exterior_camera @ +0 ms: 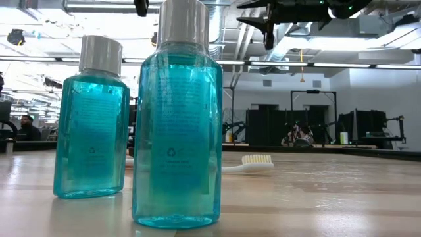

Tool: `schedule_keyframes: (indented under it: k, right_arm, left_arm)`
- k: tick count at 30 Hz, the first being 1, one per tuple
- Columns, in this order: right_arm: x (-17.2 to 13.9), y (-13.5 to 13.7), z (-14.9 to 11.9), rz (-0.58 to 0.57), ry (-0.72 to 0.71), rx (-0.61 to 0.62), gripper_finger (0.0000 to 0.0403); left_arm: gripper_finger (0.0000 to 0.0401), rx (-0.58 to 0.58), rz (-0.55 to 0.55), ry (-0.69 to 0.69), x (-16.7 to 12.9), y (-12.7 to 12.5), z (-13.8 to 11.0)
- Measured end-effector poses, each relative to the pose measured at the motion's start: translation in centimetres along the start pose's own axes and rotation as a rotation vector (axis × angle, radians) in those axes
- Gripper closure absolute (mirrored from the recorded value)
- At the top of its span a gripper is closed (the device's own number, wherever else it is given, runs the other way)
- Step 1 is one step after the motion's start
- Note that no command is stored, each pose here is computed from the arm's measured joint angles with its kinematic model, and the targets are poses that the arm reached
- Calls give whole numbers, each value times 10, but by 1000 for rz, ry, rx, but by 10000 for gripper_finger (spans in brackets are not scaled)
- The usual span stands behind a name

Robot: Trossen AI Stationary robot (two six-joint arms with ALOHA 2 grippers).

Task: Pick & Place toothbrushing station
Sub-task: Put the left orange toothbrush into the wire organizer

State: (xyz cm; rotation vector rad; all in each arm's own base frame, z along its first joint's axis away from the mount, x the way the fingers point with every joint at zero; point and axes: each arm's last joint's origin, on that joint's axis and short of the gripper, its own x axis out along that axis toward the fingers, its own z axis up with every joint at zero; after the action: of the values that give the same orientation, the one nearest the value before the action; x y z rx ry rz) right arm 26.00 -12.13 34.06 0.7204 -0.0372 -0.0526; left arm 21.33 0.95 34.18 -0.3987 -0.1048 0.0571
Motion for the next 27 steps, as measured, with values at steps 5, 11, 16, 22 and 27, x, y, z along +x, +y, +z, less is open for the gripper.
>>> schedule_keyframes:
  k: [5, 11, 16, 22, 27]
  right_arm:
    - [1, 1, -1, 4, 4, 18, 282]
    - [1, 1, -2, 6, 11, 34, 282]
    - [2, 4, -5, 16, 24, 31, 282]
    - [4, 8, -8, 28, 35, 28, 282]
    - [4, 9, -9, 30, 38, 33, 282]
  left_arm:
    - [401, 57, 38, 62, 6, 5, -10]
    - [401, 81, 101, 118, 8, 8, -23]
    - [401, 93, 125, 116, 7, 3, -30]
    - [401, 99, 169, 155, 4, 8, -48]
    - [401, 70, 183, 161, 1, 14, -62]
